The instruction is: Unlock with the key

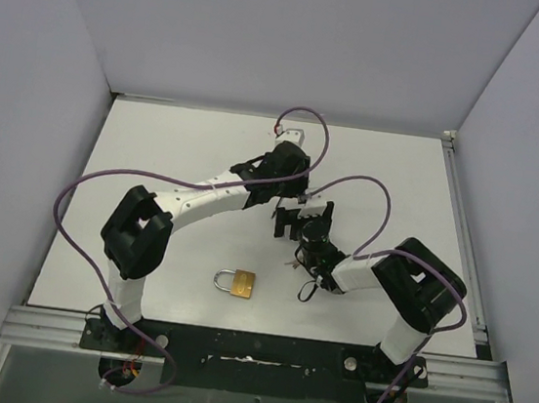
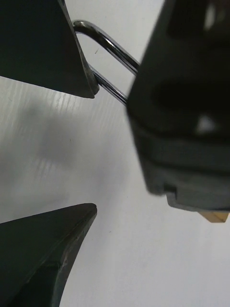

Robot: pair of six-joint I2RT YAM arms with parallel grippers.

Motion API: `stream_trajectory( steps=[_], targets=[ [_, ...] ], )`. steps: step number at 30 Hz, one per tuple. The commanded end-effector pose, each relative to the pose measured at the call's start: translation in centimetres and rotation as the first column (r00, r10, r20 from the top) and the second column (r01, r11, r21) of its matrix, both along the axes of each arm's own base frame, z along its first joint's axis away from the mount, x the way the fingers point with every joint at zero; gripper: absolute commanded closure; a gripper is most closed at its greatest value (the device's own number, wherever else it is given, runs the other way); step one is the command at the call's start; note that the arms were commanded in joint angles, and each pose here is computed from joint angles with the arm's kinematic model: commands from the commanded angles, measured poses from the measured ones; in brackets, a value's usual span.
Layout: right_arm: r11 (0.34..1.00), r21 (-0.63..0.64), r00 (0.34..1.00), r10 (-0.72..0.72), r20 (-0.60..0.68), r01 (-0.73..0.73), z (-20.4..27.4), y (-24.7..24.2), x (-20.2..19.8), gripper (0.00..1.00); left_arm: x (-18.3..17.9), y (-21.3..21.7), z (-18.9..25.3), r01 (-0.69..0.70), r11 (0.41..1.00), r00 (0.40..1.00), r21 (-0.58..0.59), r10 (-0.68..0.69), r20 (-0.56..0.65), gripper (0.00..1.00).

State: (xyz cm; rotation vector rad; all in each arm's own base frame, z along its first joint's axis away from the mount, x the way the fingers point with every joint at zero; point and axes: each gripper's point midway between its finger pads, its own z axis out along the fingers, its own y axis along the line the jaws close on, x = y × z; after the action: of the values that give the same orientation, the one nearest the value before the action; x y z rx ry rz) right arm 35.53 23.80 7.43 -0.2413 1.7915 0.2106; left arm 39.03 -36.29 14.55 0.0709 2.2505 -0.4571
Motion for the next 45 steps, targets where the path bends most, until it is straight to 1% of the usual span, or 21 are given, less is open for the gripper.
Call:
stream_trajectory(
  steps=[1,5,12,16,23,28,32,39,45],
  targets=[
    [0.996,0.075,0.995,0.033,0.098,-0.040,3.2,2.2,0.9,0.02,1.5,-1.9,3.7,-0.002,0.990,0.997,-0.141,0.013,0.082,1.00],
    [0.997,0.081,0.996,0.007,0.092,-0.014,3.1,1.7,0.8,0.02,1.8,-1.4,4.0,-0.013,0.992,0.995,-0.129,0.025,0.096,1.00],
    [0.997,0.067,0.994,-0.052,0.095,0.045,3.8,-1.2,-0.5,0.02,3.8,2.4,3.8,-0.075,0.994,0.989,-0.078,0.084,0.120,1.00],
    [0.995,0.057,0.993,-0.086,0.082,0.081,4.0,-3.4,-1.5,0.02,4.9,5.0,3.0,-0.121,0.992,0.981,-0.020,0.122,0.149,1.00],
    [0.991,0.024,0.988,-0.133,0.074,0.132,6.1,-6.6,-2.5,0.02,7.1,10.2,1.9,-0.199,0.972,0.961,0.121,0.170,0.219,1.00],
    [0.988,0.044,0.986,-0.152,0.076,0.149,7.5,-8.4,-2.9,0.02,9.1,13.1,0.6,-0.231,0.960,0.960,0.156,0.198,0.200,1.00],
    [0.987,0.051,0.984,-0.159,0.082,0.155,8.1,-9.2,-3.2,0.02,10.4,14.4,-0.3,-0.259,0.947,0.955,0.188,0.221,0.198,1.00],
    [0.984,0.071,0.983,-0.168,0.079,0.163,8.3,-10.0,-3.3,0.02,13.1,15.8,-1.7,-0.282,0.938,0.952,0.204,0.247,0.181,1.00],
    [0.985,0.072,0.984,-0.164,0.070,0.159,8.3,-10.2,-3.2,0.02,13.9,15.4,-1.8,-0.273,0.942,0.955,0.194,0.240,0.177,1.00]
  ],
)
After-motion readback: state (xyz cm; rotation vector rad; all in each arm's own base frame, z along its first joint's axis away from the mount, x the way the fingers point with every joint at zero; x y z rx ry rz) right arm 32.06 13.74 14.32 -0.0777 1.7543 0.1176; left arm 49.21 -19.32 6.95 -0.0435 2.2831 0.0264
